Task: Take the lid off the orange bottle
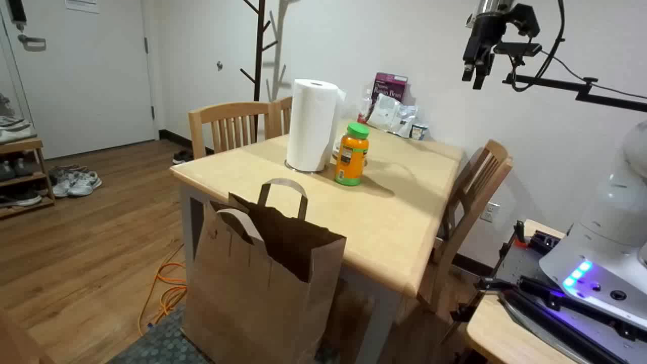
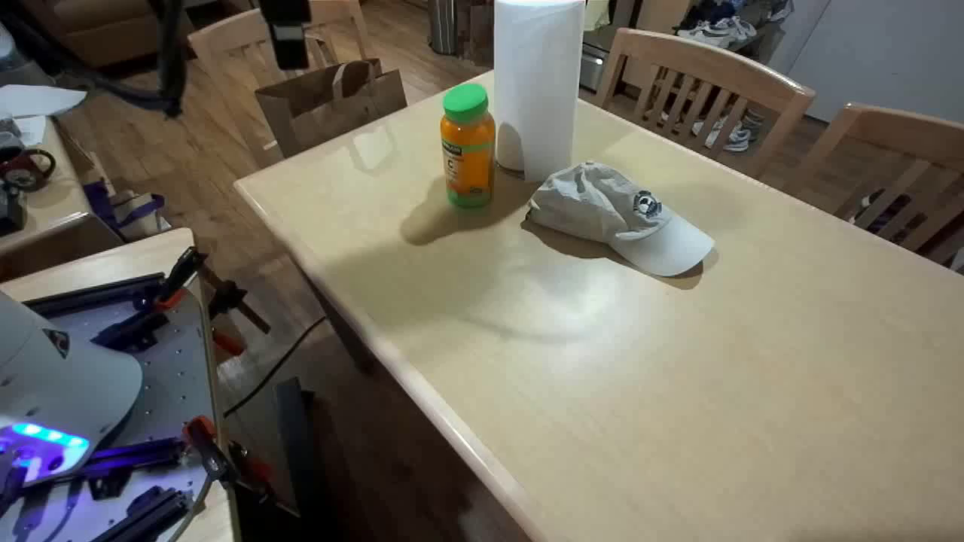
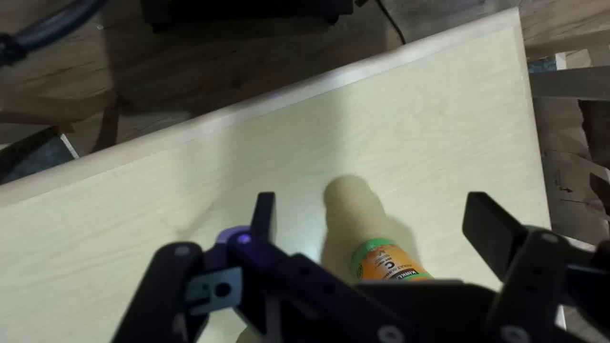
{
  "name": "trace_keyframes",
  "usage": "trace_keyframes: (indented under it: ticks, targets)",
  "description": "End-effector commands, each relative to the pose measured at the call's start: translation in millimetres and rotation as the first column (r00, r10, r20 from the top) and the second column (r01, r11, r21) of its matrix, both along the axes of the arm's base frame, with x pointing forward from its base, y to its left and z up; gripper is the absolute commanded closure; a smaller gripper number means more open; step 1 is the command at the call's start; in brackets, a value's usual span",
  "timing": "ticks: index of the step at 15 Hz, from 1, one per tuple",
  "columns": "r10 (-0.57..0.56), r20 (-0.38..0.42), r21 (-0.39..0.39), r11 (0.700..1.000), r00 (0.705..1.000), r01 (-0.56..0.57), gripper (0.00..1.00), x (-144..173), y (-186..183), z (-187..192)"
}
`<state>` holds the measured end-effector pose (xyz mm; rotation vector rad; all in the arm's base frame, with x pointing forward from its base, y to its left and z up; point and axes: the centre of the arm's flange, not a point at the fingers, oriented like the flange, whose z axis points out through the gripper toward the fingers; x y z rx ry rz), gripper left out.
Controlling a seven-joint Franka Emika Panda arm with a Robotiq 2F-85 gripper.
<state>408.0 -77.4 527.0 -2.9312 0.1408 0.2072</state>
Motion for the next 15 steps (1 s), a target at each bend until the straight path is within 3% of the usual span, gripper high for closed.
trace_keyframes:
  ticks: [1,4,9,12,15]
  targets:
    - [0.0,0.0,0.0,1.0,1.0,0.0,0.0,0,0,0]
    - [0.039,-0.02,-0.013,0.999,0.999,-0.039,0.0,6,5,-6]
    - [0.155,0.033,-0.164,0.975,0.987,-0.148,0.0,55,35,-38]
    - [0.251,0.117,-0.234,0.947,0.961,-0.219,0.0,86,61,-54]
    - [0.348,0.207,-0.208,0.929,0.914,-0.306,0.0,108,91,-68]
